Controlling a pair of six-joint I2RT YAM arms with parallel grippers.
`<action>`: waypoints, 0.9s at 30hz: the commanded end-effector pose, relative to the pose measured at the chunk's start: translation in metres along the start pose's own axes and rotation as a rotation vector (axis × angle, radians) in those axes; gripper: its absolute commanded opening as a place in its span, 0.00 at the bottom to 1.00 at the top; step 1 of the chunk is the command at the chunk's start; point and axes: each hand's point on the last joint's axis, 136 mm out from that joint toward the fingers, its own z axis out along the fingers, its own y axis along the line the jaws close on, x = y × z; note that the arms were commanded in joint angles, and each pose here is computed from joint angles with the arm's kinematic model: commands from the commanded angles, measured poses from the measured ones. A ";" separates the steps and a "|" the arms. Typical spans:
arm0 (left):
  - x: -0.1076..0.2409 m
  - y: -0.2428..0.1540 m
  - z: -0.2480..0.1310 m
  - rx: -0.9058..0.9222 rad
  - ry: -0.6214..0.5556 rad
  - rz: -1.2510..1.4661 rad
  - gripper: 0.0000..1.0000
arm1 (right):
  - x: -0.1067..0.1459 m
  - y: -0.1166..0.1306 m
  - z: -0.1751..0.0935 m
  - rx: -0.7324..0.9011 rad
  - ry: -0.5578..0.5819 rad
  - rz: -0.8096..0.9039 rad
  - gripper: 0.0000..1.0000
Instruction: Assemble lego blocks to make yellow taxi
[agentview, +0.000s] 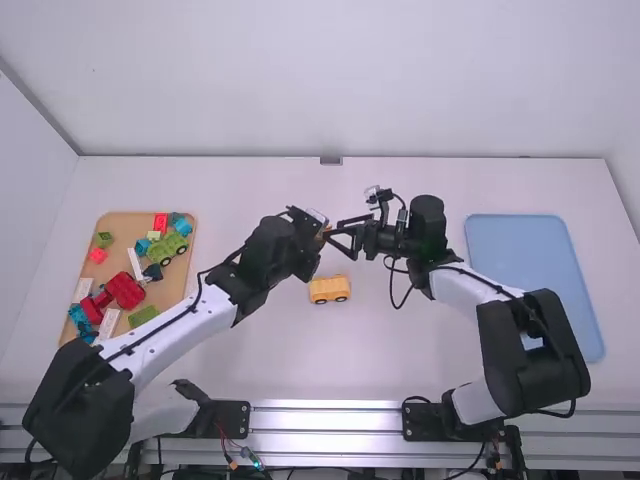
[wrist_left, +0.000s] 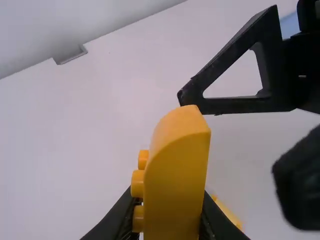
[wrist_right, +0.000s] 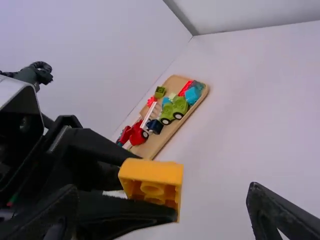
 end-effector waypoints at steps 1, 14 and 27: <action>0.004 -0.001 0.001 0.009 0.003 -0.048 0.21 | 0.003 -0.003 0.008 0.026 -0.002 0.003 0.87; 0.004 -0.007 0.001 0.026 0.002 -0.062 0.19 | 0.006 0.003 0.018 0.030 0.002 -0.008 0.61; 0.005 -0.007 0.002 0.026 0.000 -0.062 0.19 | 0.006 0.001 0.021 0.053 -0.006 -0.006 0.49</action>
